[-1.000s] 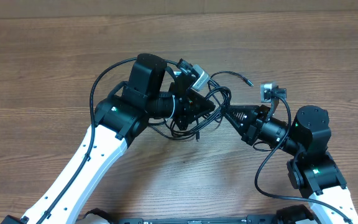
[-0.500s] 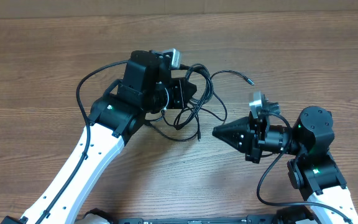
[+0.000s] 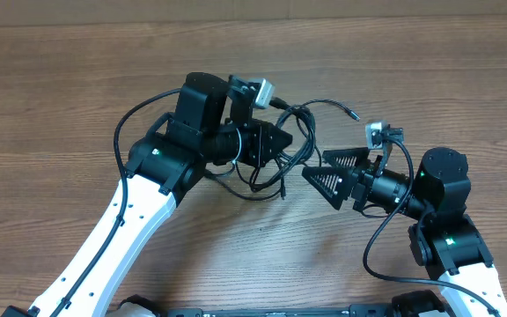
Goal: Untangle cables
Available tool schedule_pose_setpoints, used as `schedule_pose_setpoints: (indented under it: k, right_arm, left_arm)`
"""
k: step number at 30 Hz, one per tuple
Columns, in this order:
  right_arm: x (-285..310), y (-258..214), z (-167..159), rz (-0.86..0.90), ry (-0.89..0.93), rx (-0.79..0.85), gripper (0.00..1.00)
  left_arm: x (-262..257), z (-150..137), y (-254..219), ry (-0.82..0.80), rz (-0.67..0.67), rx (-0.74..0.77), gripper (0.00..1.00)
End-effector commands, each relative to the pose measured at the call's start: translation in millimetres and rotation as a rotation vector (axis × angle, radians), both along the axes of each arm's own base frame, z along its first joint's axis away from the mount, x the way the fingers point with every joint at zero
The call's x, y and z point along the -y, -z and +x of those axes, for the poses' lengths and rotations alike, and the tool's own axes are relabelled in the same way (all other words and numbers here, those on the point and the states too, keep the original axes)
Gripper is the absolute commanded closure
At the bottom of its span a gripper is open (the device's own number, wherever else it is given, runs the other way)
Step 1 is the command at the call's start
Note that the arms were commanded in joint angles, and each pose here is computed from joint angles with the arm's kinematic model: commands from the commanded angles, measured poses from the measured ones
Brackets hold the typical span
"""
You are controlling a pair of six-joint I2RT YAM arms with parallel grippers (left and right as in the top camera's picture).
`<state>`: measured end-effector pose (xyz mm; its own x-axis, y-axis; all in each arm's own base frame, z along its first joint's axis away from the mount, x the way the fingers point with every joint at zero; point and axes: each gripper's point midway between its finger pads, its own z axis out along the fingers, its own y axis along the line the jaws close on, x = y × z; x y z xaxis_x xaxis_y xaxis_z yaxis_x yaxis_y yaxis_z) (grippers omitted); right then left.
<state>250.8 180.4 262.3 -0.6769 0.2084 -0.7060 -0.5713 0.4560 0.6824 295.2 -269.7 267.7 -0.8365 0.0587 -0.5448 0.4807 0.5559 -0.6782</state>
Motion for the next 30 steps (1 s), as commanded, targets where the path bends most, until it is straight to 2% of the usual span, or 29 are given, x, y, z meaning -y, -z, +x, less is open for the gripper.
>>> schedule_pose_setpoints:
  k: [1, 3, 4, 5, 8, 10, 11, 12, 16, 17, 21, 25, 27, 28, 30]
  right_arm:
    - [3.3, -9.0, 5.1, 0.003, 0.031, 0.023, 0.12]
    - [3.3, -9.6, 5.3, 0.003, 0.031, 0.027, 0.26]
    - [3.2, -10.4, 5.6, 0.004, 0.031, 0.032, 0.39]
    - [3.1, -13.0, 6.2, 0.007, 0.031, 0.045, 0.44]
    - [3.0, -14.5, 6.6, 0.007, 0.03, 0.057, 0.47]
    - [3.0, -14.5, 6.5, 0.005, 0.03, 0.059, 0.58]
    - [3.0, -14.4, 6.5, 0.005, 0.029, 0.059, 0.93]
    - [2.7, -14.5, 6.0, 0.006, 0.026, 0.059, 0.96]
    - [-9.4, -20.3, -16.4, -0.011, -0.139, 0.177, 0.96]
    - [-13.6, -22.5, -26.8, -0.011, -0.21, 0.224, 0.96]
    - [-18.9, -26.6, -45.4, 0.0, -0.329, 0.299, 0.96]
    - [-17.6, -24.1, -40.5, -0.005, -0.296, 0.27, 0.96]
    - [-9.4, -10.2, -20.3, -0.03, -0.153, 0.145, 0.96]
    - [-0.9, 1.1, -6.2, -0.046, -0.04, 0.049, 0.71]
    - [3.5, 6.4, -0.5, -0.063, 0.005, 0.028, 0.37]
  left_arm:
    - [10.9, -20.0, -21.5, 0.142, -0.081, 0.043, 0.96]
    - [14.2, -25.2, -22.9, 0.165, -0.092, 0.036, 0.96]
    - [15.9, -26.4, -22.7, 0.168, -0.09, 0.037, 0.96]
    - [16.9, -26.2, -21.8, 0.162, -0.084, 0.038, 0.96]
    - [20.1, -29.0, -20.9, 0.169, -0.079, 0.038, 0.96]
    - [22.0, -30.7, -20.6, 0.174, -0.077, 0.039, 0.96]
    - [21.6, -29.3, -19.7, 0.163, -0.071, 0.037, 0.96]
    - [19.1, -23.2, -16.7, 0.117, -0.054, 0.025, 0.96]
    - [-1.4, 10.0, -3.3, -0.169, 0.003, -0.078, 0.96]
    - [-10.8, 20.4, -0.5, -0.283, -0.008, -0.145, 0.96]
    - [-32.0, 39.5, 3.3, -0.526, -0.079, -0.32, 0.96]
    - [-36.0, 41.5, 3.7, -0.576, -0.114, -0.388, 0.96]
    - [-32.9, 38.2, 2.8, -0.503, -0.082, -0.323, 0.96]
    - [-31.7, 36.2, 3.1, -0.452, -0.052, -0.27, 0.96]
    - [-26.6, 30.5, 1.4, -0.336, -0.014, -0.171, 0.96]
